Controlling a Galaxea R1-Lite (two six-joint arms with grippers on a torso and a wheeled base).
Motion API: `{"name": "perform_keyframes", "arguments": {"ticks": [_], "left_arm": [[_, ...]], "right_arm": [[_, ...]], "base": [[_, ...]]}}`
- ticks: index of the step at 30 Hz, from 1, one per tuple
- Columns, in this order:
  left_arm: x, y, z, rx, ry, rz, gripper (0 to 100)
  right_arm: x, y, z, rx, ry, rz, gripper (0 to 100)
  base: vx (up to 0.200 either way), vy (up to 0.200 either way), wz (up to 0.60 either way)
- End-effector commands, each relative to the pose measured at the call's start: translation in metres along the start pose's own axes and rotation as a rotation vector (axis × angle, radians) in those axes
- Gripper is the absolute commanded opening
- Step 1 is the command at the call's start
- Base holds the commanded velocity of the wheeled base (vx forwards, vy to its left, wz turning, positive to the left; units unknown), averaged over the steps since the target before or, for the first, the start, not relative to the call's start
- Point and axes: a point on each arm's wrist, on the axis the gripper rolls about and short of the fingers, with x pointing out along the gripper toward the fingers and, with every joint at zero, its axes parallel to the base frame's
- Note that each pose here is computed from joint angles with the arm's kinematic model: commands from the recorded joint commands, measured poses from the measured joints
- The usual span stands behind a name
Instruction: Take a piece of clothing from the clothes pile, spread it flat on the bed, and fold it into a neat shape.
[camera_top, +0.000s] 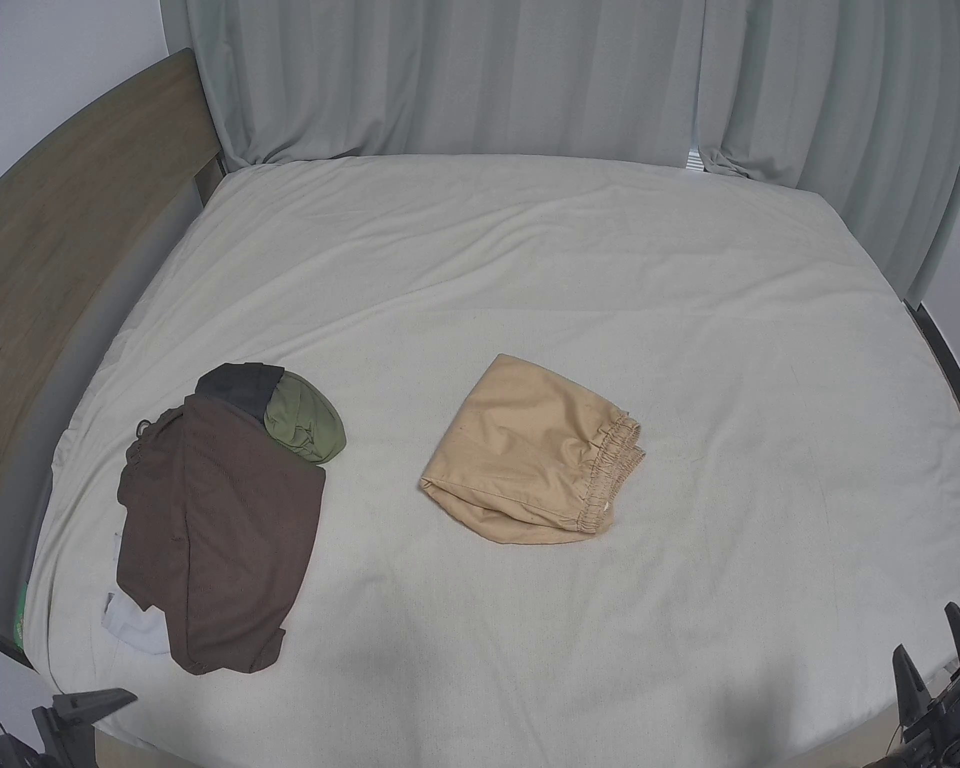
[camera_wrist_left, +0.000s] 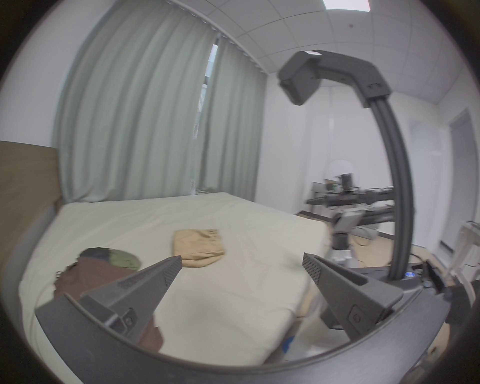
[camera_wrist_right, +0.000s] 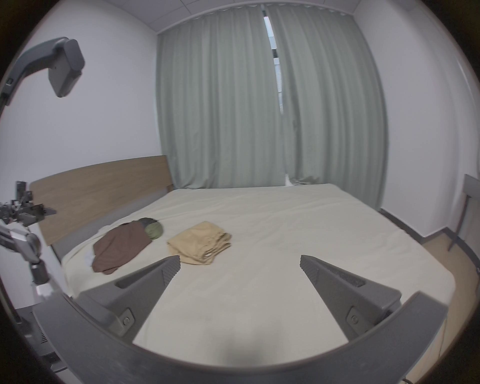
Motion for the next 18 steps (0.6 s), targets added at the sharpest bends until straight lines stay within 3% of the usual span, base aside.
{"name": "perform_keyframes", "arguments": {"ticks": [1, 5, 10, 14, 18], "left_arm": [[-0.004, -0.001, -0.015, -0.064, 0.052, 0.280, 100], [-0.004, 0.001, -0.016, -0.084, 0.065, 0.448, 100], [-0.004, 0.001, -0.016, -0.087, 0.065, 0.555, 100], [-0.007, -0.002, -0.017, -0.061, 0.023, 0.714, 100], [-0.010, -0.001, -0.026, -0.104, 0.110, 0.870, 100]], "right_arm": [[-0.002, -0.002, -0.010, -0.026, 0.021, -0.088, 100], [-0.002, -0.001, -0.010, -0.037, 0.018, -0.076, 100], [-0.002, -0.001, -0.010, -0.037, 0.018, -0.074, 100], [-0.002, -0.001, -0.010, -0.035, 0.018, -0.077, 100], [-0.002, -0.001, -0.010, -0.034, 0.018, -0.076, 100]], "base": [[0.000, 0.000, 0.00], [0.000, 0.000, 0.00], [0.000, 0.000, 0.00], [0.000, 0.000, 0.00], [0.000, 0.000, 0.00]]}}
